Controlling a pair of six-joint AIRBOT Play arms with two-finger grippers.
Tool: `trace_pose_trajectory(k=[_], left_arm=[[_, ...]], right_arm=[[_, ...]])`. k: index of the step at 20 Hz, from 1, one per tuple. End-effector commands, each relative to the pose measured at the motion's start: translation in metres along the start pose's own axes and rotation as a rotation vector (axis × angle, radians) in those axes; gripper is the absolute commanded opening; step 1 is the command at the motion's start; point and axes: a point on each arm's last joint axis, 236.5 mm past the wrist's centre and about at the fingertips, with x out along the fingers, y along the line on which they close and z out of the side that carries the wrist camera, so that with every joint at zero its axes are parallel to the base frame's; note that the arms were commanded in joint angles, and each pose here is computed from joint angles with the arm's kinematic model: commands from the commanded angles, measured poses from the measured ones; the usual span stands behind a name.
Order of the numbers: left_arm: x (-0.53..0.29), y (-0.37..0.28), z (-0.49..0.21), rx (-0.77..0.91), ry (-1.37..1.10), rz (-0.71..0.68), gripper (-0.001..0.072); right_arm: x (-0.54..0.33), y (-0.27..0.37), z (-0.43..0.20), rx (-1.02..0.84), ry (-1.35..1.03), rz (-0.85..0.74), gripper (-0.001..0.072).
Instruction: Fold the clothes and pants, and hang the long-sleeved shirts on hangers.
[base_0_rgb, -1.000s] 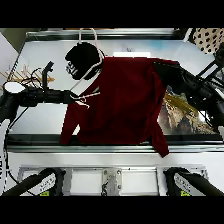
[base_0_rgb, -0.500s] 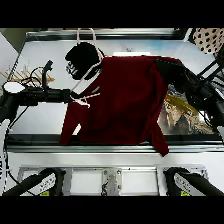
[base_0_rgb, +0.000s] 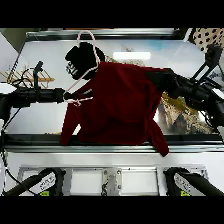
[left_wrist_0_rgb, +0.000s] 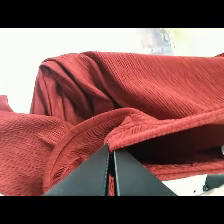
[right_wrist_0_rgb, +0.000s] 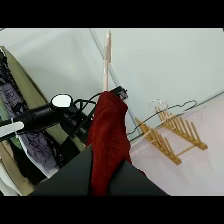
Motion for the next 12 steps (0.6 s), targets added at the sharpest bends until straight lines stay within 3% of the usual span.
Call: trace_pose_trajectory(k=[1,12], left_arm=[[-0.002,0.001,0.003,-0.004,-0.013,0.002,0.0017],[-0.002,-0.014,0.013,-0.024,-0.053,-0.061,0.0017]], right_arm=[[0.0,-0.001,0.001,0.018,-0.002,-0.006,0.0017],[-0.002,-0.009,0.033,0.065,-0.142,-0.032,0.0017]])
